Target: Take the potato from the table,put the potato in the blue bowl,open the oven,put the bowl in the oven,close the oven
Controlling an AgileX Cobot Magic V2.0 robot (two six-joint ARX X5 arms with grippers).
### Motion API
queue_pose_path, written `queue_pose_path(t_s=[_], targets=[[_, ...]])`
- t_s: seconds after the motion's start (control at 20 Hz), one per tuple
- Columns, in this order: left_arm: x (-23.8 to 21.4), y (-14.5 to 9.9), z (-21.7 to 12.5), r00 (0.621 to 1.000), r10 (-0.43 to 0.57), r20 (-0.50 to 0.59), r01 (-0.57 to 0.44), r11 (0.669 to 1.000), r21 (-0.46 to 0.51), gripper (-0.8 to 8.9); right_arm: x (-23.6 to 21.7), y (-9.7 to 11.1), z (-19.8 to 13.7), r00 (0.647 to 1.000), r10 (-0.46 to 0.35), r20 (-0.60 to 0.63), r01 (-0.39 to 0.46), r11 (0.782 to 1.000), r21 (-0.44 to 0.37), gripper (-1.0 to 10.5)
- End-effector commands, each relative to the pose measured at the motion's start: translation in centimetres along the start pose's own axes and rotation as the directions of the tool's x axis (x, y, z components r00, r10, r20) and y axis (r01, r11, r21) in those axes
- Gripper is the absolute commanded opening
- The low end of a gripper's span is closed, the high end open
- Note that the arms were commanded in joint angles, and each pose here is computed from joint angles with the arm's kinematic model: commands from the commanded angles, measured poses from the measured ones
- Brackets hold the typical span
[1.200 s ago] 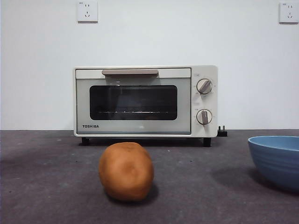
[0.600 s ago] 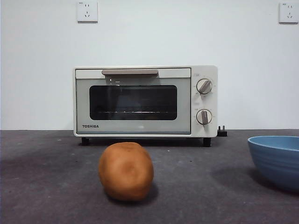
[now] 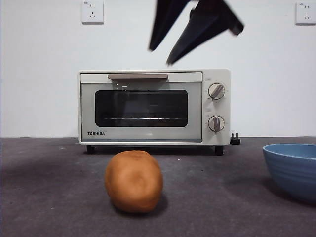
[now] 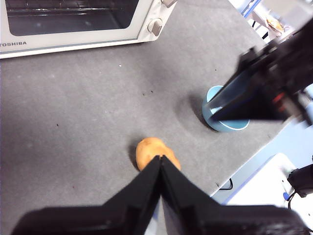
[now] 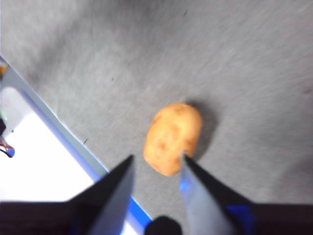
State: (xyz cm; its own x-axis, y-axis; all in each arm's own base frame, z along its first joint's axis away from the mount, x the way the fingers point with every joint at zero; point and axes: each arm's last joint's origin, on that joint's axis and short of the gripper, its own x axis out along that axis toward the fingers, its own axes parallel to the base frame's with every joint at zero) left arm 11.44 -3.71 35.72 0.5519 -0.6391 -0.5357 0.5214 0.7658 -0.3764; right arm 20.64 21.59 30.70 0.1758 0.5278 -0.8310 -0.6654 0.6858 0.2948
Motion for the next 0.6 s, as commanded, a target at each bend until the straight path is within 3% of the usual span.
queue_pose_path(t_s=[0.05, 0.2, 0.6], targets=[[-0.1, -0.1, -0.1, 1.000, -0.008, 0.001, 0.008, 1.000, 0.022, -0.05, 1.6, 0.3, 0.2, 1.000, 0.003, -0.030, -0.002, 0.999, 0.040, 3.9], [0.0, -0.1, -0.1, 1.000, -0.008, -0.003, 0.008, 1.000, 0.020, -0.05, 3.5, 0.3, 0.5, 0.998, -0.022, -0.059, 0.025, 0.997, 0.066, 6.4], [0.1, 0.0, -0.1, 1.000, -0.007, -0.012, 0.007, 1.000, 0.015, -0.05, 7.6, -0.2, 0.5, 0.988, -0.068, -0.140, 0.088, 0.986, 0.139, 6.7]])
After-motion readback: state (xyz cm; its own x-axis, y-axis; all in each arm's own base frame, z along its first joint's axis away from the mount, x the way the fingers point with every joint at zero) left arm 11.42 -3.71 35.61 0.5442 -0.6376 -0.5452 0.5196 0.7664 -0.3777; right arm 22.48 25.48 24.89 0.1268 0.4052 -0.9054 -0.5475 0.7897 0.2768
